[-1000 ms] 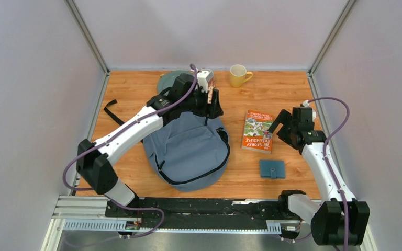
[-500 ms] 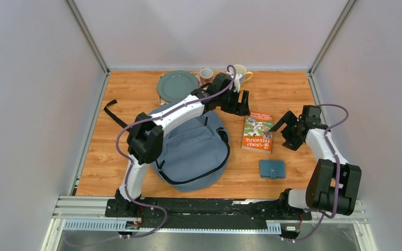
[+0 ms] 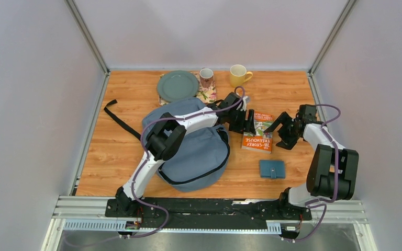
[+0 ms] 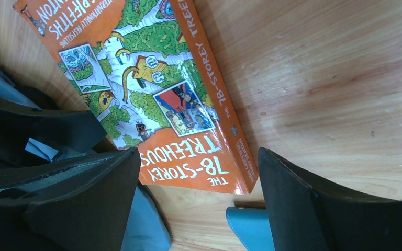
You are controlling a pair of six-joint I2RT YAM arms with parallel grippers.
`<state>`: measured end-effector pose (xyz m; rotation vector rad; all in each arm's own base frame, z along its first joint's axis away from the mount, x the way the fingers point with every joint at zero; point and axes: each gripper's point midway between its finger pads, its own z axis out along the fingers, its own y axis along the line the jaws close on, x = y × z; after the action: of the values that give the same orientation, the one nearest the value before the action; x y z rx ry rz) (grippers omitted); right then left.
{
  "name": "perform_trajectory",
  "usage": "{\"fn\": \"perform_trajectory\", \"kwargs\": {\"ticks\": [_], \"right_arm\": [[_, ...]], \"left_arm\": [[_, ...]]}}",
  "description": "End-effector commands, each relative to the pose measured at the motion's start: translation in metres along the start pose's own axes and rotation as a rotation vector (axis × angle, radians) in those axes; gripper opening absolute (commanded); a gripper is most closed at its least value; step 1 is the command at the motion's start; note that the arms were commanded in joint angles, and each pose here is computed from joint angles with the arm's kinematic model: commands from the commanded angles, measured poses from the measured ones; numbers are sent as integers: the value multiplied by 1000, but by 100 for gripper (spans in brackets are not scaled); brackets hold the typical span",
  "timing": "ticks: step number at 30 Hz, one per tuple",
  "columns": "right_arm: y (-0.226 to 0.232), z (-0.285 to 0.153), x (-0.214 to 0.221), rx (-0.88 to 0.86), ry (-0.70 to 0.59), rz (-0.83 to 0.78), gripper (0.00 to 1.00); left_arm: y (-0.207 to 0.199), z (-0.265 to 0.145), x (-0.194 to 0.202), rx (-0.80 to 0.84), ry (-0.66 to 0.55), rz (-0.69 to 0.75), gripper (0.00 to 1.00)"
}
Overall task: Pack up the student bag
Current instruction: Pick up the book from the center of the board.
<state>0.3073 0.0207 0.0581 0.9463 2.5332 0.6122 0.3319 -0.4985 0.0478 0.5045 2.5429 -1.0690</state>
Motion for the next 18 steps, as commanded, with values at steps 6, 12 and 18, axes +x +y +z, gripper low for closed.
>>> {"fn": "perform_trajectory", "kwargs": {"ticks": [6, 12, 18], "right_arm": [[8, 10, 16, -36, 42, -59, 82], [10, 11, 27, -50, 30, -53, 69], [12, 5, 29, -53, -6, -45, 65]], "left_arm": [[-49, -10, 7, 239, 25, -51, 78], [-92, -43, -17, 350, -60, -17, 77], [-108, -56, -20, 363, -98, -6, 61]]}}
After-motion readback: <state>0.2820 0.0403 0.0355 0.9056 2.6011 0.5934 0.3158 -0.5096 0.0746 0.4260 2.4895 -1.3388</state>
